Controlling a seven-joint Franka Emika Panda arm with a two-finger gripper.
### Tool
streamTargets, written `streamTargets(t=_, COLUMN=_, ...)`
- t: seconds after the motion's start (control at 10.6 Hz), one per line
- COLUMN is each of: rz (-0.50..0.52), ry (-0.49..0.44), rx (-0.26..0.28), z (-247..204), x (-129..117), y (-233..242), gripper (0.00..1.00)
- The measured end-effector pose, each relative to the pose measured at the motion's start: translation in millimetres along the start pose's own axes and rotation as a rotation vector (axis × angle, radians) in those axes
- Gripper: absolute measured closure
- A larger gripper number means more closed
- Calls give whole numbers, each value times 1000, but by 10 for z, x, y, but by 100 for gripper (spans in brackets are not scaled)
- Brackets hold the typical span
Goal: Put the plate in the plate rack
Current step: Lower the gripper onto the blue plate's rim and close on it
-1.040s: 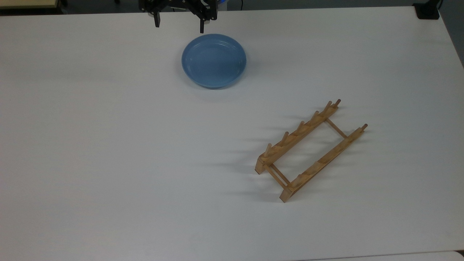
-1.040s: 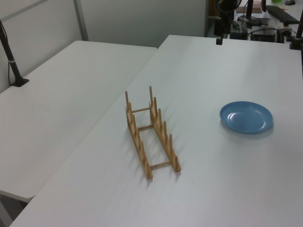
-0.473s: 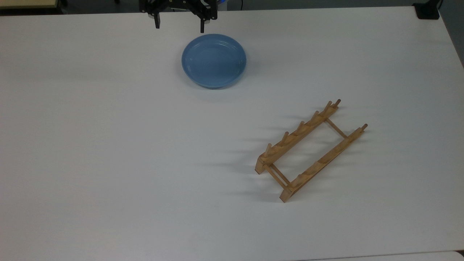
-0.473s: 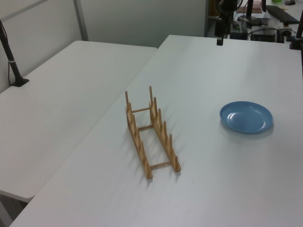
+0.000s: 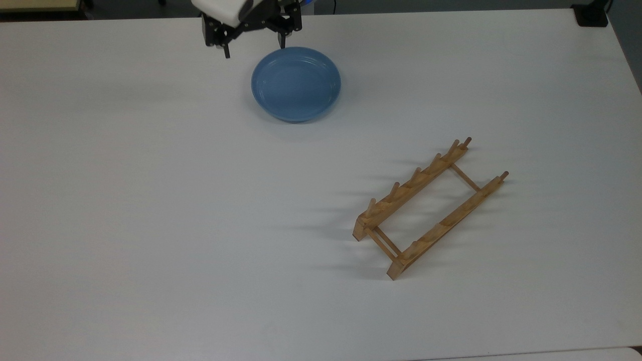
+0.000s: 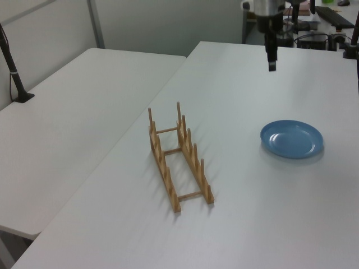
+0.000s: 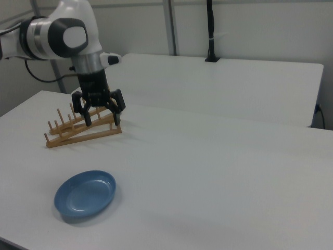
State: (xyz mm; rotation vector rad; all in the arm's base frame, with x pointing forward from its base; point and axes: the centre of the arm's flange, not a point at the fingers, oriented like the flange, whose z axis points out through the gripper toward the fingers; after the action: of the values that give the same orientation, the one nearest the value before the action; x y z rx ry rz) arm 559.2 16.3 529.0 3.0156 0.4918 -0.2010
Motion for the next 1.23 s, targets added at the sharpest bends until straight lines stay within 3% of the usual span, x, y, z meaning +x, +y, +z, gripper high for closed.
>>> streamTargets(t=0.28, rz=-196, ry=-96, rx=38, z=525, x=-29, y=-18, gripper=4)
streamTargets(t=0.85, rz=-292, ry=-251, rx=7, z=1779, x=75, y=-3, gripper=16)
streamTargets(t=1.04, rz=-295, ry=-286, rx=15, z=1995, x=99, y=16, gripper=48)
streamTargets(t=1.23, rz=-298, ry=-310, rx=25, z=2133, x=115, y=9, gripper=59)
